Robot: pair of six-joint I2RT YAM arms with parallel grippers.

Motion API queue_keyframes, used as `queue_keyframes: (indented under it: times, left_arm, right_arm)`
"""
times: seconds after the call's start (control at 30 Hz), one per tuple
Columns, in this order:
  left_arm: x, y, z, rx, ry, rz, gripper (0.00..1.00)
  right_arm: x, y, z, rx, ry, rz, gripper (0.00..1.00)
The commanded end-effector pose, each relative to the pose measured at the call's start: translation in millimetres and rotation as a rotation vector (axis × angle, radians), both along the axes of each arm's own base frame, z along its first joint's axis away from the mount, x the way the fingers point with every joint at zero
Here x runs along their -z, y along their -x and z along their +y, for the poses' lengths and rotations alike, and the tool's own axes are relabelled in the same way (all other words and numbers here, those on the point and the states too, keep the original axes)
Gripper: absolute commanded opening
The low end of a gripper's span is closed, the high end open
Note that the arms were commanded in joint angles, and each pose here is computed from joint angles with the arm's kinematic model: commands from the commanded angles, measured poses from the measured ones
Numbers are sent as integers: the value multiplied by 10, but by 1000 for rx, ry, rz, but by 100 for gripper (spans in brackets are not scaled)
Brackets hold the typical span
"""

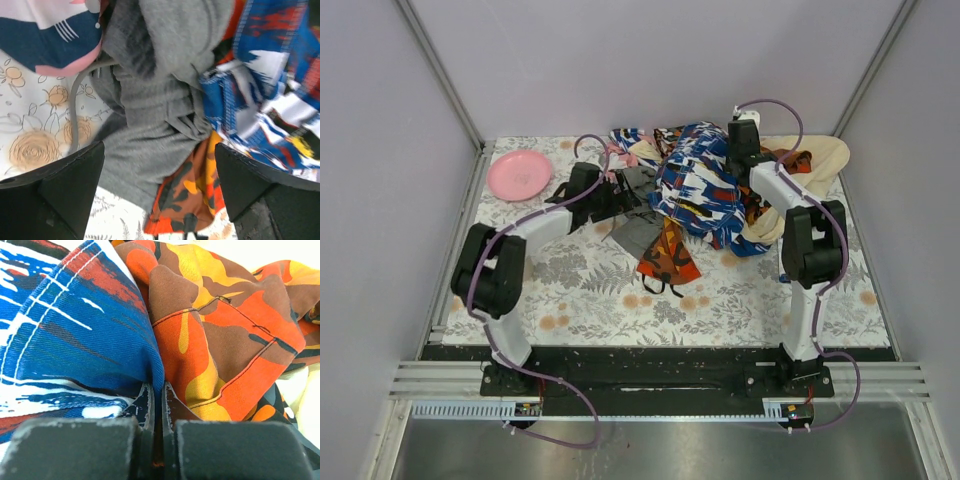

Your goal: Pick out a specific cloth from the pile

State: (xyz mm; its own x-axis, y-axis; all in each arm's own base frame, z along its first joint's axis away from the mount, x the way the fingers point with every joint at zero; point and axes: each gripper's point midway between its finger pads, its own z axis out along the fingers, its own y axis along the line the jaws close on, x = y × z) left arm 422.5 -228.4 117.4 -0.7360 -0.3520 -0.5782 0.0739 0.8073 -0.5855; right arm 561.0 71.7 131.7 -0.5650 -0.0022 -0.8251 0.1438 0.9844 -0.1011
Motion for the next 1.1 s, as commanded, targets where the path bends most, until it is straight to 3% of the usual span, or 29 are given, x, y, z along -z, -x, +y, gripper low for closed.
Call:
queue_keyframes:
  times: [0.0,0.43,0.53,0.67,0.73,0.9,1.07]
  left_arm:
    - [200,-209,-129,27,-23,39,91]
    - [532,-425,-570,91,8,94,81]
    - [589,-501,-711,108,20,97,65]
    - [513,-544,-873,168,49,74,22]
    - [405,-550,-872,187,40,43,0]
    - [-297,-331,-759,253,33,-119,0]
    - [-1470,312,-617,331,106,-387,0]
  right_arm:
    - [604,396,-268,65,-33,219,0]
    - [730,436,-303,64,-77,231,0]
    - [740,439,-287,57,-83,233,0]
    - [773,450,-297,61,-78,239,0]
    - [774,446,-310,65,-77,239,0]
    - [793,445,-368,96,-64,248,0]
    - [814,446,-419,119,-69,259,0]
